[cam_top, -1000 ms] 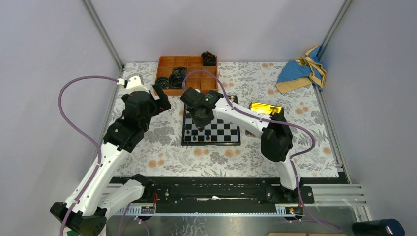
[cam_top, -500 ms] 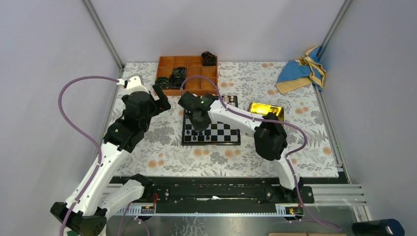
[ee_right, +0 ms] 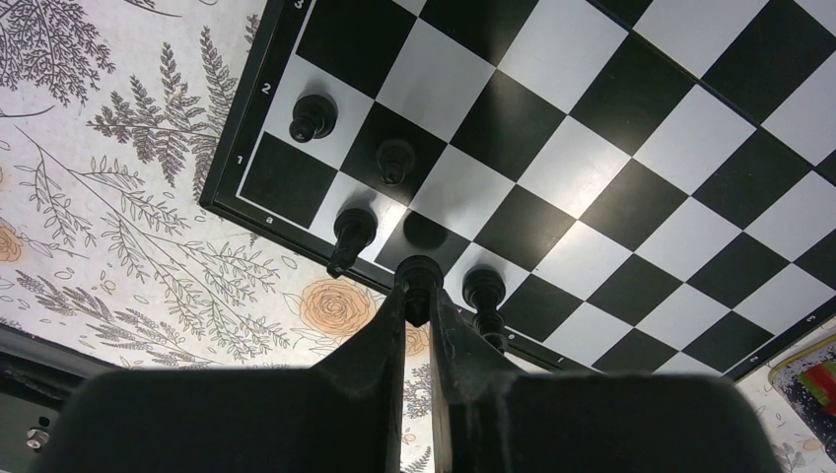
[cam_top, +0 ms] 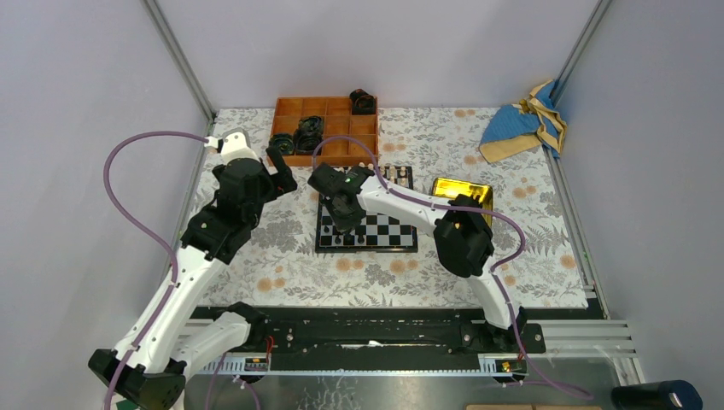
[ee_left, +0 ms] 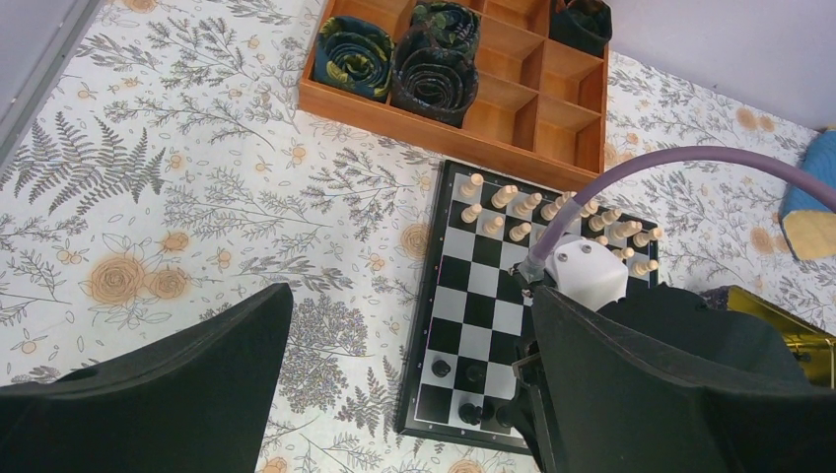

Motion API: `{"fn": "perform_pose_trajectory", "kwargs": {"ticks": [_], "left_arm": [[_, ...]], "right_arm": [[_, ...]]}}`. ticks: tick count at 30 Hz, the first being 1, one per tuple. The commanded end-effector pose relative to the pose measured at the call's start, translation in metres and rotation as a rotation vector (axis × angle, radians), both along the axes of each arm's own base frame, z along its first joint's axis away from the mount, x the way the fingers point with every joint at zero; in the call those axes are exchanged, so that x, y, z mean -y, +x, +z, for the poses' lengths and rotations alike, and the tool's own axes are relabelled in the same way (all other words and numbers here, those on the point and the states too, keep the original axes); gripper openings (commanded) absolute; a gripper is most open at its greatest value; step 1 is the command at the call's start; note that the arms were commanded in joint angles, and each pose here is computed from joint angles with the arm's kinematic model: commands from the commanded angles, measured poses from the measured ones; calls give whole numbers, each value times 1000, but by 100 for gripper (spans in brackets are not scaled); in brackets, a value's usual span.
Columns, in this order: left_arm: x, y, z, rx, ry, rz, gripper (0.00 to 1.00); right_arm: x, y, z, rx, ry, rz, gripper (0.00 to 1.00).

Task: Set up the chess pieces on the board
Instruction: Place the chess piece on the chessboard.

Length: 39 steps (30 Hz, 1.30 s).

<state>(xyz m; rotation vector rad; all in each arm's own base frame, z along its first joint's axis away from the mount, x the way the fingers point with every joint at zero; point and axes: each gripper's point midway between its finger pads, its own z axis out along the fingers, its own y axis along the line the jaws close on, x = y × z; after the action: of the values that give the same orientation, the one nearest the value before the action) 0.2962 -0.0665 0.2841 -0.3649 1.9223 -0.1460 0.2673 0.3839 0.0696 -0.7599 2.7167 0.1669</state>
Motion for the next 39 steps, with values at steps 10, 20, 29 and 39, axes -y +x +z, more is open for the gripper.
{"fn": "perform_pose_trajectory", "kwargs": {"ticks": [10,20,29,39], "left_arm": [[-4,3,-2,3,8,21,99],[-3,4,-4,-3,12,18,99],[-2,5,-5,-6,12,14,99],[-2,4,-6,-8,9,12,99]], "right_arm": [[-11,-3,-3,-2,18,38,1],[-9,-4,-8,-9,2,41,2],[-7,-5,-10,-16,-5,43,7],[-6,-7,-10,-21,-7,42,19]]}}
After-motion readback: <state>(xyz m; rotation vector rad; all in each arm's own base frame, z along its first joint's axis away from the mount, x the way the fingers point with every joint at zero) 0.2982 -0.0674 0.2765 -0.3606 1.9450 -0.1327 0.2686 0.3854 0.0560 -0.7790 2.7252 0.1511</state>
